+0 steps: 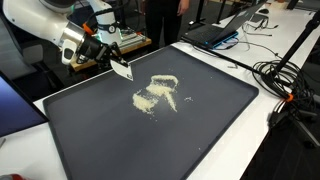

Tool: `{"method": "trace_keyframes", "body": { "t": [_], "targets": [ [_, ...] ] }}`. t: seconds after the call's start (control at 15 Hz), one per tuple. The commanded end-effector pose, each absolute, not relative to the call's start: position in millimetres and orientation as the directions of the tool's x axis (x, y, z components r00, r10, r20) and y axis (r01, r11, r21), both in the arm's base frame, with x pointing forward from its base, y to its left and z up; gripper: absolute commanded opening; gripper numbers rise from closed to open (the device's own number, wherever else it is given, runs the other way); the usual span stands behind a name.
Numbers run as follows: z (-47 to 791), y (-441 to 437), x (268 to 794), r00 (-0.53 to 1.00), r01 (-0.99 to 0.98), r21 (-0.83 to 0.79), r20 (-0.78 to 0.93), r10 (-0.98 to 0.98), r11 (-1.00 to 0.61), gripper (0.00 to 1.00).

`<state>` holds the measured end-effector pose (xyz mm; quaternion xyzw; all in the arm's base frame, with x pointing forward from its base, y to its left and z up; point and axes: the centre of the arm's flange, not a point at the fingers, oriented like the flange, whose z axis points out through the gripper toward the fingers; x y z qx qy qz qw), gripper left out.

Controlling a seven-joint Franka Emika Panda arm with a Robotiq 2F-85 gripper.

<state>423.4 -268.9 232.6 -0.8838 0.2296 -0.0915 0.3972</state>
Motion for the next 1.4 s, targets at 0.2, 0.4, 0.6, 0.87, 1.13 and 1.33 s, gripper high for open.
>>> {"method": "trace_keyframes", "body": {
  "t": [0.2, 0.4, 0.6, 0.87, 1.13, 1.33],
  "targets": [
    [223, -259, 409, 0.857, -0.295, -0.854, -0.038, -0.514, -0.429, 0.01],
    [224, -251, 408, 0.855, -0.267, -0.883, -0.032, -0.517, -0.387, 0.01],
    [223, -250, 405, 0.844, -0.26, -0.9, -0.034, -0.536, -0.351, 0.01],
    [223, -254, 403, 0.828, -0.252, -0.911, -0.029, -0.559, -0.326, 0.01],
    [220, -258, 397, 0.802, -0.255, -0.925, -0.04, -0.596, -0.282, 0.01],
    [218, -259, 394, 0.776, -0.262, -0.936, -0.059, -0.628, -0.235, 0.01]
  ]
}}
